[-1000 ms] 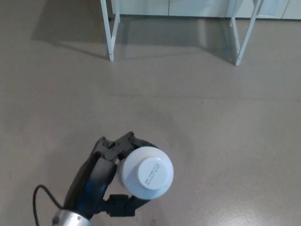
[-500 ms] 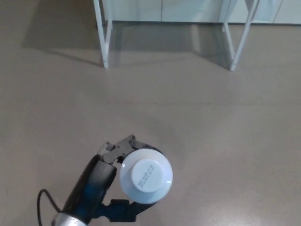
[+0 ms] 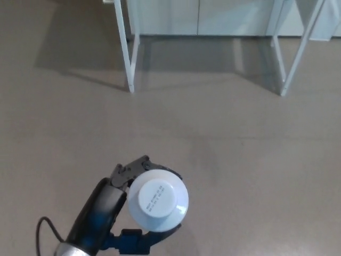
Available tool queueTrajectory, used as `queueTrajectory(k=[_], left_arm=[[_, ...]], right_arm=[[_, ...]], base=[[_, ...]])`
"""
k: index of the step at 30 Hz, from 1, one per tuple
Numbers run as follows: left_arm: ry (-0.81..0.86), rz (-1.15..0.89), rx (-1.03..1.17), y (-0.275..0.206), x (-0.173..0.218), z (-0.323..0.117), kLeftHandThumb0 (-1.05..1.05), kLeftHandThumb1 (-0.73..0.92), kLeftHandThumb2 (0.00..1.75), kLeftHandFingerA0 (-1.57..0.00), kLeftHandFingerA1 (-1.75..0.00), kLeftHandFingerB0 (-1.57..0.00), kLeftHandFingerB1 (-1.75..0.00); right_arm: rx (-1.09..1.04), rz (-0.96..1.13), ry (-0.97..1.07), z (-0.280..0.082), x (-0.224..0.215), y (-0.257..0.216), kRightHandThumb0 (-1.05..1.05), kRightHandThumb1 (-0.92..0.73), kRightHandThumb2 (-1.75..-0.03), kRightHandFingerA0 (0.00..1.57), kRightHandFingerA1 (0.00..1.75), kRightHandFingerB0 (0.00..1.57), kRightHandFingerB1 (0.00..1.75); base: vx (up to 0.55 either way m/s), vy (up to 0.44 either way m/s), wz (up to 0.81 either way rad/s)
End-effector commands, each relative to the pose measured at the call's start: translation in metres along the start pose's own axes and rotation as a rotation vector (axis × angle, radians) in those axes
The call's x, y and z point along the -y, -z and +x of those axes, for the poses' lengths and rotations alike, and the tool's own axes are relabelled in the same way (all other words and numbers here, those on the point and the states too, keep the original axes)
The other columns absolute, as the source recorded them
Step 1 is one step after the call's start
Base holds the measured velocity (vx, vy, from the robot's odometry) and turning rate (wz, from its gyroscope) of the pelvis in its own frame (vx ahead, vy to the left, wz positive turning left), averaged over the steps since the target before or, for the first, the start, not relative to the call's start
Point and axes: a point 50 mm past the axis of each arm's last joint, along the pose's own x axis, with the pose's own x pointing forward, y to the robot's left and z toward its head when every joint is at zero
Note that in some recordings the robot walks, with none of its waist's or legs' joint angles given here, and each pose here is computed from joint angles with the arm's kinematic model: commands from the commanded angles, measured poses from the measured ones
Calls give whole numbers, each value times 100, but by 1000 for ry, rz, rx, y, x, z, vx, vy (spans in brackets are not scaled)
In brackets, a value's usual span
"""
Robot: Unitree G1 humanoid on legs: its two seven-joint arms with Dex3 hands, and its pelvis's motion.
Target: The robot picks up a bottle from a person using its left hand and walk towards the table in frontand put the bottle on the table.
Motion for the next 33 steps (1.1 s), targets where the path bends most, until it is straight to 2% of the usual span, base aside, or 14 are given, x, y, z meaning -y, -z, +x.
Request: queueTrajectory(k=[1,8,22,33], left_arm=[[7,-20,6,-3,-1,-3,-21,75,80,-100,-148,-73,-121],[1,-32,-6,-3,-1,-4,-19,74,82,-102,-144,-76,-122],[8,-23,4,-4,0,-6,-22,77,78,-99,-146,-76,-122],[9,-30,3,-3,2,-7,-21,75,80,-95,-152,-73,-127]], right_arm=[[-20,-10,6,-2,5,5,-34,-69,-61,64,45,53,40],[-20,-7,6,-1,5,3,-34,-68,-60,63,45,53,40],[-23,-20,9,0,7,0,-34,-69,-61,64,44,54,40],[-28,-41,2,0,5,0,-34,-69,-61,63,43,54,40]], base=[[318,-177,11],[316,-85,-8],[430,95,-9],[437,-172,25]])
